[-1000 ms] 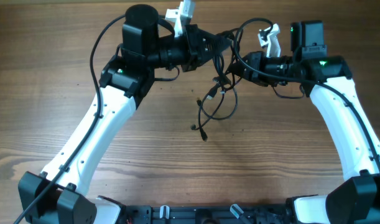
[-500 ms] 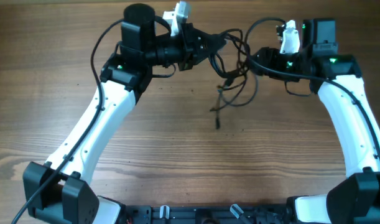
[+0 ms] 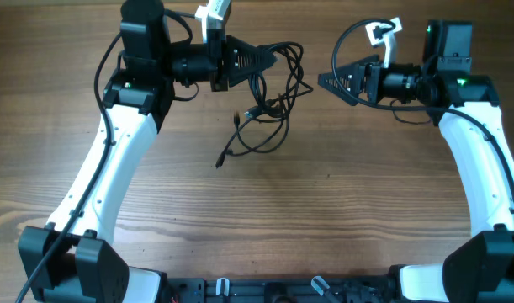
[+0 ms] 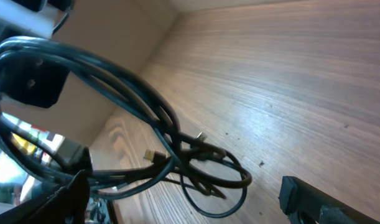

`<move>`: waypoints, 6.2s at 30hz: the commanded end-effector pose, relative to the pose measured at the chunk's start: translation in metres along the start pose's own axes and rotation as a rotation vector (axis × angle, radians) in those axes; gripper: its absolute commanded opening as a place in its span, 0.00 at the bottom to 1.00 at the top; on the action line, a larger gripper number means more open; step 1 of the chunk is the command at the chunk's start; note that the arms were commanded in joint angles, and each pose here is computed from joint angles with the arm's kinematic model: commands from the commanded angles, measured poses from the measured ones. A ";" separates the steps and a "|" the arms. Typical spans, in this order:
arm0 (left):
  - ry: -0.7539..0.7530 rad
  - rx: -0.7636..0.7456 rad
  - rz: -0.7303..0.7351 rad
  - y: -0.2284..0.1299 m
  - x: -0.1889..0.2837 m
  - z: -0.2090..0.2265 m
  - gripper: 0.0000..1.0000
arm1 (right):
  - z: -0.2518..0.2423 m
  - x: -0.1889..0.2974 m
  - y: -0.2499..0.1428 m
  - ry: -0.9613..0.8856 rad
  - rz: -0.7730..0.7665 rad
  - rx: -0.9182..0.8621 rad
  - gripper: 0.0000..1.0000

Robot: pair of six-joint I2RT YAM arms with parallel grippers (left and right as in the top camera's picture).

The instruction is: Untangle cables

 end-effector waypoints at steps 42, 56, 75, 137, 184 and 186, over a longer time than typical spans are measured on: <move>-0.015 0.347 -0.023 0.002 0.004 -0.027 0.04 | -0.074 -0.118 -0.019 -0.527 -0.042 -0.281 0.04; 0.968 0.191 -0.015 -0.067 0.056 0.095 0.11 | -0.076 0.054 0.006 -0.699 -0.266 -0.385 0.04; 0.746 -0.109 0.083 -0.067 -0.063 0.126 0.55 | -0.036 0.060 -0.006 -0.604 -0.117 -0.538 0.04; 1.066 -0.055 0.165 -0.100 -0.002 0.063 0.68 | 0.018 0.090 0.024 -0.592 -0.251 -0.185 0.75; 0.196 -0.367 -0.072 -0.041 -0.049 0.052 0.04 | 0.035 0.029 0.003 -0.364 0.004 -0.110 0.79; 0.200 -0.358 -0.068 -0.042 -0.049 0.053 0.04 | 0.039 0.027 0.005 -0.326 -0.003 -0.096 0.78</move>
Point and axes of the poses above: each gripper's point midway between its finger pads, its own x axis back along the fingers, its own z axis along the line the jaws close on, y = z × x, the point moved 7 cm from there along x, back along the fingers, and after that the axes turned 10 degrees about -x, right-handed, at the moved point
